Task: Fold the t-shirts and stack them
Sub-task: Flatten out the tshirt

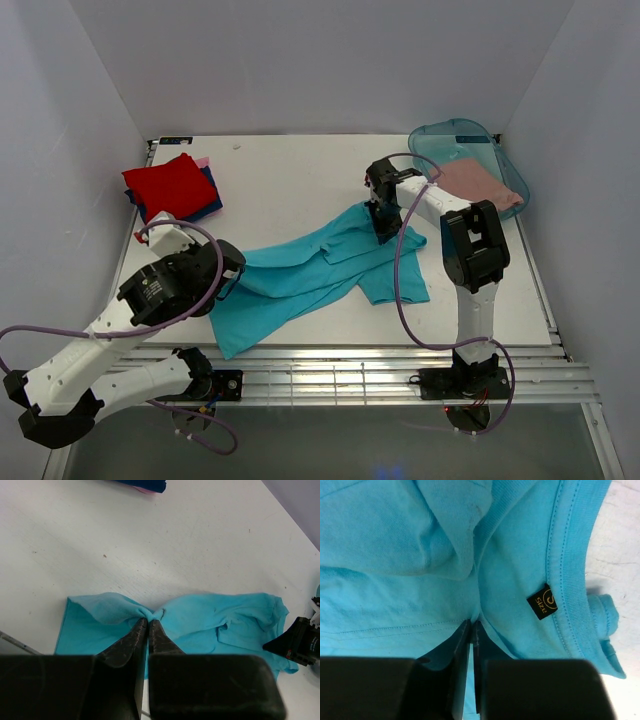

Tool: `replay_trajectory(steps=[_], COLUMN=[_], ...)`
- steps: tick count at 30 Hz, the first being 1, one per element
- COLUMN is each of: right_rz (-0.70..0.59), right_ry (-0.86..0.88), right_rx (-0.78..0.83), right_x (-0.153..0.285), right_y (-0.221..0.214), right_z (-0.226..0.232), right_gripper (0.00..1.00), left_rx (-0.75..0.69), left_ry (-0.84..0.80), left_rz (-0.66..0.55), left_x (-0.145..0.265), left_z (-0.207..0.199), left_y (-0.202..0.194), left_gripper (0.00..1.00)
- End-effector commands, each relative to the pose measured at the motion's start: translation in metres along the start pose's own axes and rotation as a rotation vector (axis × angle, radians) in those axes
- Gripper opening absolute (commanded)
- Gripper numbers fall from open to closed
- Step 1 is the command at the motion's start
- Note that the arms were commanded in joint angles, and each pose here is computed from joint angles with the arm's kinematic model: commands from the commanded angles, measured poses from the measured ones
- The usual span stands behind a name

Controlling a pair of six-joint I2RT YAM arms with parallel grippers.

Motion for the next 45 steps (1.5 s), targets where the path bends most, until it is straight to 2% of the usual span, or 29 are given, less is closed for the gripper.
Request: replay_trajectory(steps=[1, 4, 6, 7, 9, 10, 11, 12, 13, 15, 16, 18, 19, 21, 22, 24, 25, 26, 28, 31, 36, 41, 45], right_rz=[-0.057, -0.092, -0.125, -0.147, -0.246, -0.287, -0.380, -0.430, -0.482, -0.661, -0.706, -0.821, -0.876, -0.999, -1.033, -1.176, -1.297, -1.312, -1.395, -1.507, -1.657, -1.711, -1.621], right_ry=[-0.006, -0.036, -0.079, -0.096, -0.143, -0.160, -0.182, -0.218, -0.226, -0.247, -0.255, -0.276, -0.275, -0.259, -0.247, -0.206, -0.193, -0.183, -0.161, -0.140, -0.054, -0.012, -0.066], right_rx=[0.001, -0.002, 0.002, 0.003, 0.005, 0.012, 0.008, -0.001, -0.011, -0.055, -0.072, -0.106, -0.111, -0.115, -0.114, -0.100, -0.100, -0.094, -0.084, -0.075, -0.077, -0.095, -0.104], right_x=[0.009, 0.026, 0.054, 0.067, 0.118, 0.139, 0.187, 0.212, 0.233, 0.303, 0.322, 0.368, 0.388, 0.426, 0.430, 0.464, 0.490, 0.490, 0.510, 0.548, 0.584, 0.591, 0.566], right_y=[0.013, 0.016, 0.022, 0.025, 0.037, 0.041, 0.048, 0.050, 0.050, 0.042, 0.038, 0.019, 0.012, -0.019, -0.024, -0.064, -0.089, -0.096, -0.116, -0.143, -0.160, -0.150, -0.117], right_z=[-0.002, -0.005, -0.010, -0.012, -0.017, -0.019, -0.021, -0.024, -0.025, -0.026, -0.027, -0.028, -0.027, -0.023, -0.021, -0.015, -0.012, -0.010, -0.007, -0.003, 0.007, 0.009, 0.002], right_gripper=[0.08, 0.08, 0.08, 0.08, 0.08, 0.08, 0.08, 0.08, 0.08, 0.08, 0.08, 0.08, 0.08, 0.08, 0.08, 0.08, 0.08, 0.08, 0.08, 0.08, 0.08, 0.08, 0.08], left_rx=[0.007, 0.011, 0.012, -0.035, -0.054, -0.104, -0.234, -0.205, -0.246, -0.381, -0.331, -0.410, -0.346, -0.344, -0.322, -0.270, -0.241, -0.266, -0.143, -0.070, -0.023, 0.021, -0.043], left_ry=[0.008, 0.011, 0.004, 0.000, -0.065, -0.079, -0.108, -0.192, -0.222, -0.237, -0.295, -0.316, -0.388, -0.433, -0.475, -0.525, -0.573, -0.572, -0.699, -0.817, -0.882, -0.844, -0.674], left_rz=[-0.023, -0.014, -0.011, -0.012, -0.023, -0.026, -0.027, -0.043, -0.049, -0.069, -0.102, -0.129, -0.152, -0.152, -0.130, -0.104, -0.063, -0.029, -0.011, 0.067, 0.238, 0.316, 0.296], left_x=[0.004, 0.003, 0.003, 0.001, 0.004, 0.001, 0.002, 0.012, 0.015, 0.015, 0.033, 0.035, 0.055, 0.063, 0.070, 0.081, 0.086, 0.079, 0.102, 0.124, 0.146, 0.146, 0.116], left_z=[0.006, 0.007, 0.003, -0.001, -0.024, -0.038, -0.048, -0.078, -0.094, -0.128, -0.152, -0.183, -0.200, -0.214, -0.216, -0.208, -0.205, -0.197, -0.186, -0.176, -0.170, -0.166, -0.161], left_y=[0.009, 0.006, 0.005, 0.004, 0.010, 0.008, 0.010, 0.025, 0.029, 0.032, 0.060, 0.067, 0.093, 0.101, 0.104, 0.110, 0.108, 0.092, 0.110, 0.116, 0.112, 0.102, 0.079], left_gripper=[0.16, 0.16, 0.16, 0.15, 0.13, 0.11, 0.07, 0.04, 0.02, 0.00, 0.00, 0.00, 0.00, 0.00, 0.00, 0.00, 0.00, 0.00, 0.00, 0.00, 0.00, 0.00, 0.00])
Point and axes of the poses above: each gripper's point midway between its finger pads, its own x axis back along the fingers, its own z axis along the line the jaws close on, y = z × x, the point moved 6 cm from there along x, back along the fingers, and after that the axes turned 10 degrees about x, right-handed, at the moved point
